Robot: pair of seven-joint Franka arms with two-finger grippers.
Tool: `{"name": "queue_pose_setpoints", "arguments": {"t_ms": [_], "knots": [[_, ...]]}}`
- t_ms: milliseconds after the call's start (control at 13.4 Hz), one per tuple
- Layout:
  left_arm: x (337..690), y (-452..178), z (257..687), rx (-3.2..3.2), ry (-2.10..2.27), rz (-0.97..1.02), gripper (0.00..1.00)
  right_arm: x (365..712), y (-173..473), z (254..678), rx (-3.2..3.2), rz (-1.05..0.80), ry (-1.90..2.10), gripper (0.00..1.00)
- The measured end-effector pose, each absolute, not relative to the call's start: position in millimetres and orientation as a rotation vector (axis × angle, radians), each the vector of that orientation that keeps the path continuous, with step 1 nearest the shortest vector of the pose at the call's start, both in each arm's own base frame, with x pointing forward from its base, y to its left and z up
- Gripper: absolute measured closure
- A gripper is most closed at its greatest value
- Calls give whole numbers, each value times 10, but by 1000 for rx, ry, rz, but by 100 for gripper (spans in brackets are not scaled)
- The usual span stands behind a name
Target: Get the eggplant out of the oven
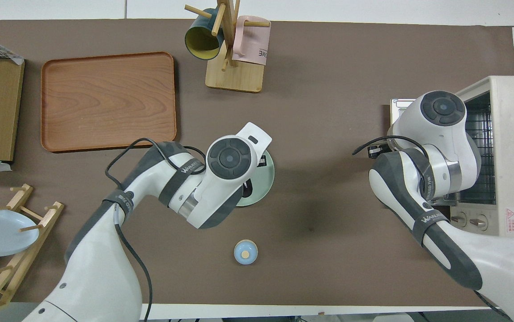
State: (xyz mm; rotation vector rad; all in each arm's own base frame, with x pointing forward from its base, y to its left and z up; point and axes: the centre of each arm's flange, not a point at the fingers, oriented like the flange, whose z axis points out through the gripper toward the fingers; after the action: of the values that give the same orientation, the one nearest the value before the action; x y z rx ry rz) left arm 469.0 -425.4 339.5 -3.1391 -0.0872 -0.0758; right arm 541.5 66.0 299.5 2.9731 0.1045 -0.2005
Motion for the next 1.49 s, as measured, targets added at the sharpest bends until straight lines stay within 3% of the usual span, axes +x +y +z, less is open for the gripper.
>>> {"name": "queue_pose_setpoints", "arguments": {"t_ms": [223, 372, 521, 744, 967, 1116, 1339, 1488], "knots": [[5565, -3166, 3628, -3121, -151, -87, 68, 5400, 734, 2987, 2925, -191, 187, 99], [6064, -2062, 3576, -3112, -94, -91, 68, 5392, 821, 3013, 2866, -199, 266, 99], [6315, -1315, 3336, -3110, -90, -155, 67, 5477, 852, 3236, 2825, -265, 344, 99], [6440, -1147, 3105, -3080, -86, -169, 37, 5662, 588, 3949, 2798, -304, 418, 99], [6620, -1040, 3861, -3059, -126, -133, 4, 5589, -104, 4528, 2810, -284, 439, 98], [6523, -943, 4720, -3058, -162, -86, 0, 5490, -569, 4682, 2833, -298, 439, 98], [6062, -806, 5783, -3093, -72, -25, 0, 5329, -737, 4886, 3001, -332, 339, 93], [5795, -678, 6163, -3116, 19, -17, 0, 5249, -605, 5453, 3054, -248, 294, 73]]}}
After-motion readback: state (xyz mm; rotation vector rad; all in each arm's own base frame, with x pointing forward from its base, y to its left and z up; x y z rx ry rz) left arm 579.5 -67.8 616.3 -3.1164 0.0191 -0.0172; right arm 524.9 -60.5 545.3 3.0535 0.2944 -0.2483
